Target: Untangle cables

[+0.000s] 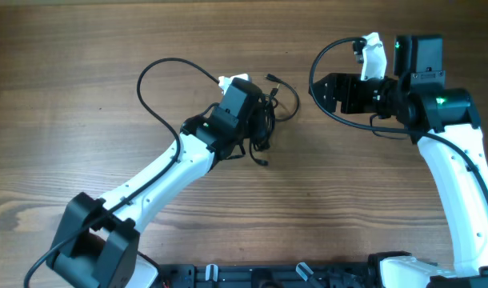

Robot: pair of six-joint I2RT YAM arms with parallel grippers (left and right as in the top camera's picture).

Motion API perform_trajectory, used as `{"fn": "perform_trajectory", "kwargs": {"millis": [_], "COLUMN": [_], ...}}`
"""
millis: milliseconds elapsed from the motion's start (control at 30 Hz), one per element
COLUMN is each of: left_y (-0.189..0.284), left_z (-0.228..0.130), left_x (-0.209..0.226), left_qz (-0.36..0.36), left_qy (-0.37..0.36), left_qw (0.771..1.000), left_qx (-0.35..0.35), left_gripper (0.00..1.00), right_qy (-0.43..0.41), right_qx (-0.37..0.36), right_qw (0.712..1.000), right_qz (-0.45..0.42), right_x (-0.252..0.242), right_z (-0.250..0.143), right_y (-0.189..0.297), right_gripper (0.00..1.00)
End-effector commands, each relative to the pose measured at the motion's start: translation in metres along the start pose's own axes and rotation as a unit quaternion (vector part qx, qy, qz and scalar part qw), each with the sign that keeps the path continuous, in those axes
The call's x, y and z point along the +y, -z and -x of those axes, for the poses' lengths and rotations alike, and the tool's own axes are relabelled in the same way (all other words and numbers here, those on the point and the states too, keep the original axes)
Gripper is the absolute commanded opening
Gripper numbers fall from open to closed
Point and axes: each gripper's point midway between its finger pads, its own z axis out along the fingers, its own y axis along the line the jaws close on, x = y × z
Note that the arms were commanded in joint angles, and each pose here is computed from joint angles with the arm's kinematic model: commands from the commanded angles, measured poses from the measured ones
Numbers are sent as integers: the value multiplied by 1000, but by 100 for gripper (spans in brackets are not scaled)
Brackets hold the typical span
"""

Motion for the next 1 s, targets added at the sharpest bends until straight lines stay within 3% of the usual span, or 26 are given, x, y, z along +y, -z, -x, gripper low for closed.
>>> {"fn": "perform_trajectory", "kwargs": {"millis": [0,100,267,433,667,967], "left_y": [71,117,140,134,129,128], "left_z": [62,74,61,64,67,66], "left_x": [-58,-91,-98,-90,-83,-82], "left_qz": [-129,-265,-373,-356,-335,-330], "left_qy": [-9,-22,-29,-30,-21,-18], "left_qw": [989,963,927,934,942,944], "left_qx": [-67,-50,30,22,14,17], "left_gripper": [4,4,4,4,4,4], "right_qy": [11,18,27,24,-19,-86], "right_qx": [0,-4,-13,-17,-9,-24], "right_qw": [1000,999,996,987,982,987], "right_qz": [4,47,89,160,187,137], "right_x": [3,18,33,57,66,71], "right_z": [1,4,9,13,14,25], "right_y": [1,2,4,11,14,-6], "right_gripper": [87,87,80,69,58,58]}}
